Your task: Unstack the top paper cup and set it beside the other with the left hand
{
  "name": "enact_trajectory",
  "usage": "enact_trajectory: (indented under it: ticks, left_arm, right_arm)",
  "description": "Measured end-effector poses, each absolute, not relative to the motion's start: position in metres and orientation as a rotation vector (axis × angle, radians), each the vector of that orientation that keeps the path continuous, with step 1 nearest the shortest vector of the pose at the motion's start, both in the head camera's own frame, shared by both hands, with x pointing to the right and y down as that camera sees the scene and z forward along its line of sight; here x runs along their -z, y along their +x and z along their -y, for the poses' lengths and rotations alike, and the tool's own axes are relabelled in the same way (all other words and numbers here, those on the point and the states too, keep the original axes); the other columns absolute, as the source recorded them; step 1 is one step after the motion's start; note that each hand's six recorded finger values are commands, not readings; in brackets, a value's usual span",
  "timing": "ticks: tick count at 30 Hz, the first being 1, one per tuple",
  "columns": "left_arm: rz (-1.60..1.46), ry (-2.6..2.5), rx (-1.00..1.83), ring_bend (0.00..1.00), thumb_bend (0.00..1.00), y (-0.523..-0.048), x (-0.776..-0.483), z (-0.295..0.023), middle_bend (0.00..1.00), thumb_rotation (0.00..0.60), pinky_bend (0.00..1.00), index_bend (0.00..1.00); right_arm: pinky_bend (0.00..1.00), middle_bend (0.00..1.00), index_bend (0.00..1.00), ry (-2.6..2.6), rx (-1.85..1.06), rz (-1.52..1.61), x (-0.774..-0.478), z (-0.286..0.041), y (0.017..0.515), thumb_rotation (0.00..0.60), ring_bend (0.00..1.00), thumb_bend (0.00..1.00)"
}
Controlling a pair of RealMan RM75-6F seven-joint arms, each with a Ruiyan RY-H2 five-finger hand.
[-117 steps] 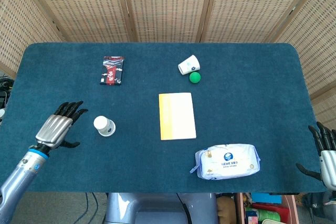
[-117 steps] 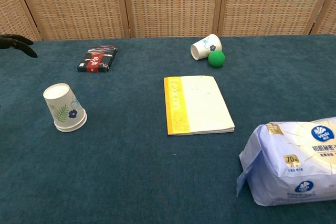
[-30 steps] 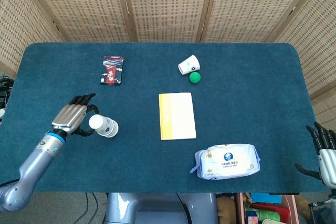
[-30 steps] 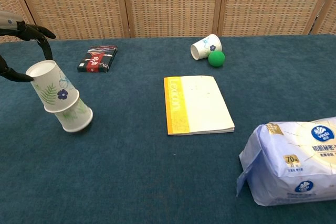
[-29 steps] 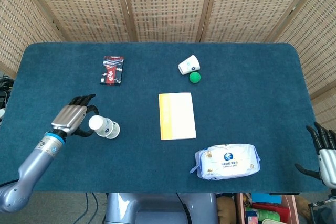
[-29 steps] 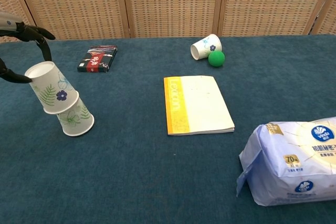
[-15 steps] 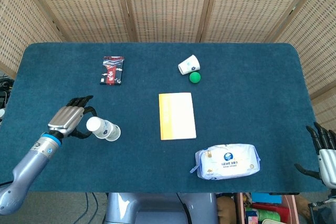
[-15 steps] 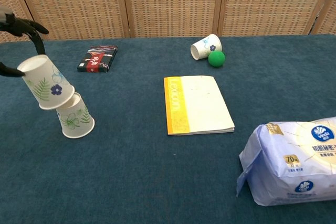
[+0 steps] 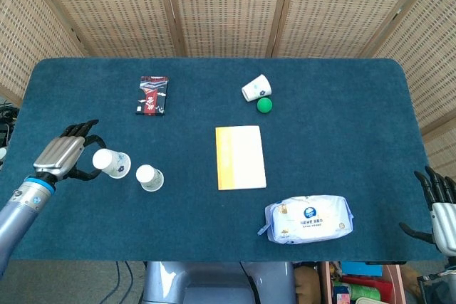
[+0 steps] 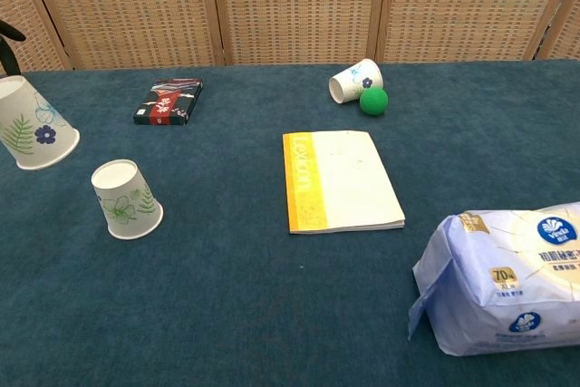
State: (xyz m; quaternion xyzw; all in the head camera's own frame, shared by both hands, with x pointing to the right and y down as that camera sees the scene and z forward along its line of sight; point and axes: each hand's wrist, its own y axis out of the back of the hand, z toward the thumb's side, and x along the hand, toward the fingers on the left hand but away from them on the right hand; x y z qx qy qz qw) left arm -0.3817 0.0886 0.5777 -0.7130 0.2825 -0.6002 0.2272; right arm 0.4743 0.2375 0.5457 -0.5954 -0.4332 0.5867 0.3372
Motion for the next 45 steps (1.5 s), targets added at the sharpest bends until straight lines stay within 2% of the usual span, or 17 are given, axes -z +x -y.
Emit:
enact_trajectory:
  ticks: [7,15,17,19,21,30,36,41,45]
  left_arm:
    - [-0.75,-1.984,1.727,0.0,0.31,-0.398,-0.617,-0.103,0.0,0.6,0.0,0.4]
    - [-0.71,-2.022,1.738,0.0,0.31,-0.388,-0.648,-0.121,0.0,0.6,0.0,0.4]
    - [-0.706,-2.022,1.736,0.0,0.31,-0.386,-0.65,-0.122,0.0,0.6,0.0,0.31]
    - [-0.71,-2.025,1.729,0.0,0.31,-0.384,-0.65,-0.122,0.0,0.6,0.0,0.08]
    - [-0.719,-2.028,1.716,0.0,0.3,-0.382,-0.648,-0.122,0.0,0.6,0.0,0.0]
    - [-0.805,-2.003,1.606,0.0,0.29,-0.382,-0.619,-0.123,0.0,0.6,0.0,0.0]
    - [-0.925,-1.867,1.479,0.0,0.27,-0.399,-0.586,-0.134,0.0,0.6,0.0,0.0]
    - [-1.023,-1.69,1.409,0.0,0.26,-0.422,-0.557,-0.168,0.0,0.6,0.0,0.0]
    - [-1.017,-1.618,1.469,0.0,0.26,-0.433,-0.553,-0.208,0.0,0.6,0.0,0.0]
  right_arm:
    - [0.0,0.0,0.0,-1.552,-1.54,1.121,-0.548,-0.238,0.474,0.6,0.0,0.0]
    - [0.0,0.0,0.0,-1.554,-1.542,1.129,-0.548,-0.237,0.476,0.6,0.0,0.0]
    - [0.0,0.0,0.0,-1.554,-1.541,1.13,-0.547,-0.237,0.476,0.6,0.0,0.0]
    - [0.0,0.0,0.0,-1.553,-1.541,1.132,-0.547,-0.237,0.476,0.6,0.0,0.0]
    - [0.0,0.0,0.0,-1.553,-1.543,1.132,-0.547,-0.237,0.477,0.6,0.0,0.0]
    - [0.0,0.0,0.0,-1.553,-1.54,1.132,-0.547,-0.237,0.476,0.6,0.0,0.0]
    - [0.0,0.0,0.0,-1.55,-1.53,1.133,-0.545,-0.238,0.474,0.6,0.0,0.0]
    - [0.0,0.0,0.0,-1.549,-1.517,1.139,-0.542,-0.238,0.472,0.6,0.0,0.0]
    - [0.0,0.0,0.0,-1.544,-1.508,1.144,-0.539,-0.239,0.472,0.6,0.0,0.0]
